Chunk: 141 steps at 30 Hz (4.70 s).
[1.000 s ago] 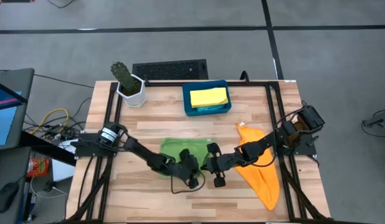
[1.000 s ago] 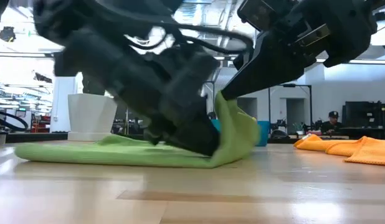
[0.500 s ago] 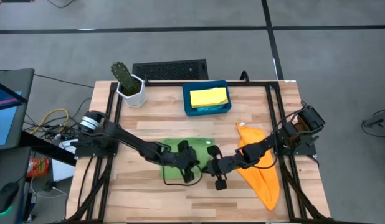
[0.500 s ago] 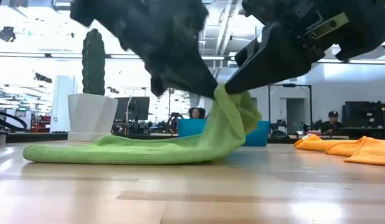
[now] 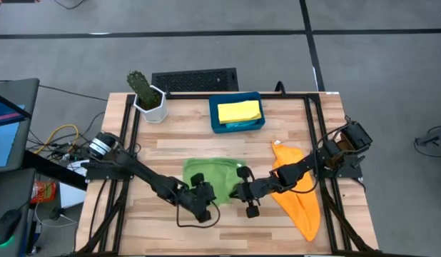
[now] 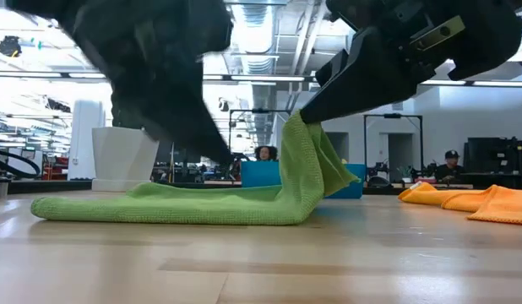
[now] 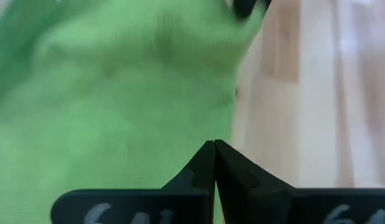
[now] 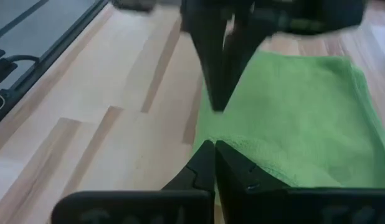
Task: Fold microfiber towels
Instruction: Fold the green microfiber cloth
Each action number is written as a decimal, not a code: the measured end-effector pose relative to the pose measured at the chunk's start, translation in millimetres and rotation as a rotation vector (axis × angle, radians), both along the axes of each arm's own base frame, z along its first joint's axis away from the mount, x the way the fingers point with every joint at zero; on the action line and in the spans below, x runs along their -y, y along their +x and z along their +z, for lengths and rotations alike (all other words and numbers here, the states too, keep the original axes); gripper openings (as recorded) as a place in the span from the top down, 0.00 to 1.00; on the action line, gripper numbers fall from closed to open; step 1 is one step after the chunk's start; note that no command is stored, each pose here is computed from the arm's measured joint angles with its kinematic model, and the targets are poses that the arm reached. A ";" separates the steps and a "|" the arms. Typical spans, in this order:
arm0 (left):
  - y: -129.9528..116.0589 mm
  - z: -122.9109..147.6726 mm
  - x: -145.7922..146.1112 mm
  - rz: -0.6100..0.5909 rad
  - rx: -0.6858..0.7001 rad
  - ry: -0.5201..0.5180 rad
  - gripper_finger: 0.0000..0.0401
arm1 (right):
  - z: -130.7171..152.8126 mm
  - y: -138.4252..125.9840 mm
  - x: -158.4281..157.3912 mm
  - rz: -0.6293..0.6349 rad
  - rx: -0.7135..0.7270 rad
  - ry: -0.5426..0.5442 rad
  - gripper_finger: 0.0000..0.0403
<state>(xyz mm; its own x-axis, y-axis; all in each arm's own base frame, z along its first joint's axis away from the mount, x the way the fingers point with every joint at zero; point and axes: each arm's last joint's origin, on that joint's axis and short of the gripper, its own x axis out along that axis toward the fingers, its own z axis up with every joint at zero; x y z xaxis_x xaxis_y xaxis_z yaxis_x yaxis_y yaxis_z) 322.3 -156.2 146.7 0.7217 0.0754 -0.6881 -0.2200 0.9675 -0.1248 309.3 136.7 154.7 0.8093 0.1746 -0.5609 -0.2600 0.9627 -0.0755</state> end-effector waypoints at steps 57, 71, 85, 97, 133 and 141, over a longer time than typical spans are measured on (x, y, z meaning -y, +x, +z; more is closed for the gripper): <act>2.0 -29.8 5.2 0.011 -0.070 -0.044 1.00 | -46.6 55.1 4.6 0.083 -0.126 0.031 0.90; 2.0 -29.8 5.2 0.017 -0.070 -0.050 1.00 | -37.9 63.3 4.2 0.072 -0.101 0.004 0.64; 1.7 -29.9 6.6 0.006 -0.090 -0.110 1.00 | -19.3 74.2 4.7 0.135 -0.136 -0.068 0.55; -9.1 -8.9 -0.6 0.026 -0.121 -0.043 1.00 | 14.1 69.0 12.3 0.168 -0.113 -0.055 0.59; -12.2 20.5 -1.0 0.155 0.004 -0.011 1.00 | -15.4 7.1 37.5 0.064 -0.310 -0.265 0.59; -12.8 20.2 -0.6 0.149 -0.002 -0.006 1.00 | -2.8 24.2 58.5 -0.019 -0.256 -0.249 0.59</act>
<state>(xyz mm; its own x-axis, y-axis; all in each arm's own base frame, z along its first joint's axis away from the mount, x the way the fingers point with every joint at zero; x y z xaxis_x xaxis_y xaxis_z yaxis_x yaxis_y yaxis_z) 309.5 -155.6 166.9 0.7015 0.1770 -0.6904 -0.3613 0.9233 -0.1303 333.5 78.1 151.9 0.6387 -0.0068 -0.7695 -0.2826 0.9280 -0.2427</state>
